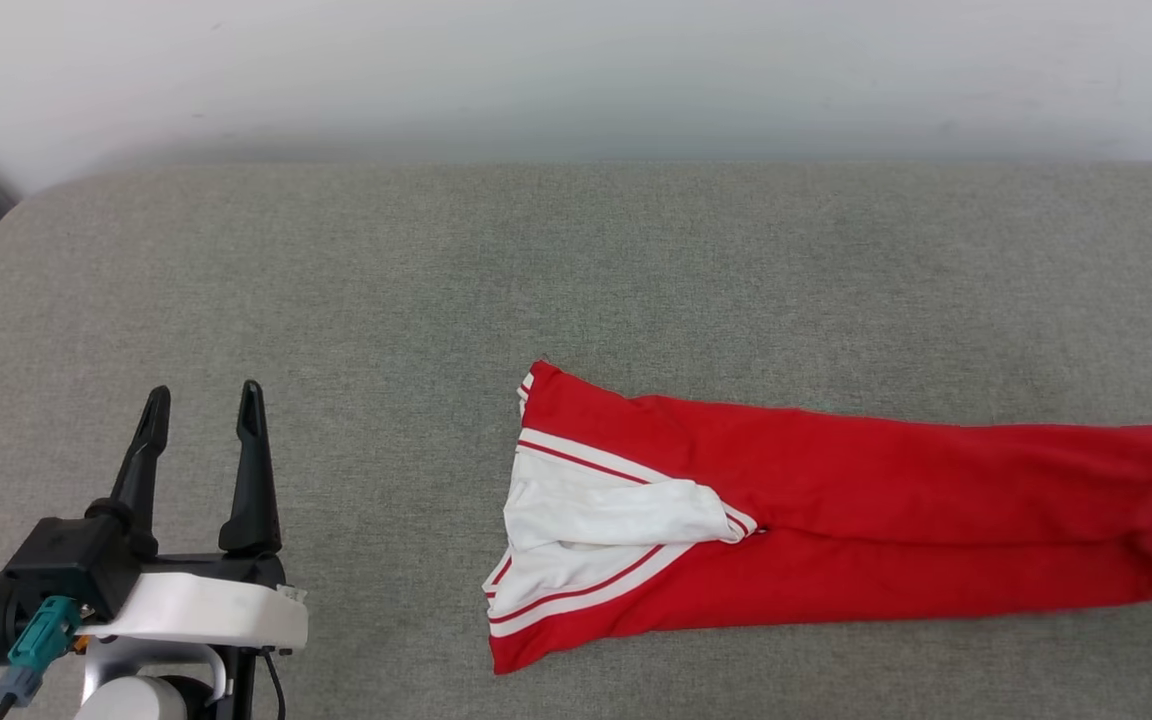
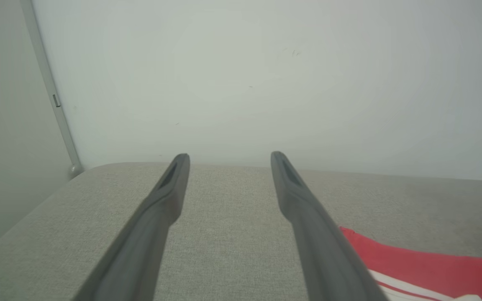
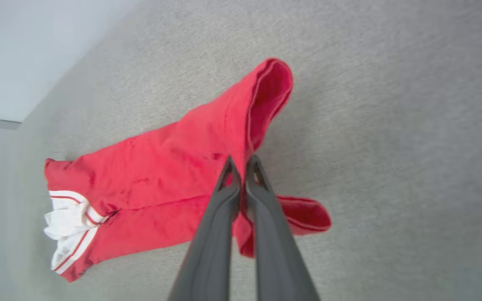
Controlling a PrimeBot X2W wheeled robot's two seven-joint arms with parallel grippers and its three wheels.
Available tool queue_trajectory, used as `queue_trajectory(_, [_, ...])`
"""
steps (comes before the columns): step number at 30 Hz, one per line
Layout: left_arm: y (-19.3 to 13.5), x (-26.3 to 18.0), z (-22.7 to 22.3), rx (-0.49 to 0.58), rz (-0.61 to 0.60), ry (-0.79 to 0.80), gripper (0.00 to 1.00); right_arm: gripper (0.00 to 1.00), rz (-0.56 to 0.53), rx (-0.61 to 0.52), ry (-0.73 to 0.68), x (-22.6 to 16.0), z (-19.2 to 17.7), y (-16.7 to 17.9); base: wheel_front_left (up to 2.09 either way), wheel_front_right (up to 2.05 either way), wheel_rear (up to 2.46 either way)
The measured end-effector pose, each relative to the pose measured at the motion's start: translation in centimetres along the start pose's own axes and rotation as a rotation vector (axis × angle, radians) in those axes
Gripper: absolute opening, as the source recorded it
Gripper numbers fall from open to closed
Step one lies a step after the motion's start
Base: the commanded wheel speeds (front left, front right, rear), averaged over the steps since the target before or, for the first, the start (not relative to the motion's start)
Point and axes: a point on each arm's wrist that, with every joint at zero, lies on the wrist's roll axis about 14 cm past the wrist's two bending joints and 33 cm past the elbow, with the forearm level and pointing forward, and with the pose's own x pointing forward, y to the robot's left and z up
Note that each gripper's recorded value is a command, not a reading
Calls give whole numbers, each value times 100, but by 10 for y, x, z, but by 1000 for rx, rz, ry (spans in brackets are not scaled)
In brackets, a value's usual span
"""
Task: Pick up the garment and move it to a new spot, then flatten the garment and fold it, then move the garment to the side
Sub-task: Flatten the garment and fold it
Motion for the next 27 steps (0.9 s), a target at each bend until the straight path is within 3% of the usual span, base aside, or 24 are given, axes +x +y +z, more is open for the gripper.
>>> queue_trajectory(4, [0, 1, 0, 2, -2, 0, 100, 0, 216, 164, 90, 5, -20, 44, 0, 0, 0])
queue_trajectory(7, [1, 0, -1, 4, 2, 2, 100, 0, 345, 207, 146, 4, -22, 68, 0, 0, 0])
queue_trajectory(14, [1, -2, -2, 0, 4, 10, 100, 0, 703, 335, 372, 20, -69, 150, 0, 0, 0])
queue_trajectory(21, [11, -1, 0, 9, 22, 4, 100, 0, 858, 334, 515, 29, -116, 227, 0, 0, 0])
queue_trajectory(27, [20, -3, 1, 13, 52, 1, 100, 0, 925, 283, 555, 33, -140, 282, 0, 0, 0])
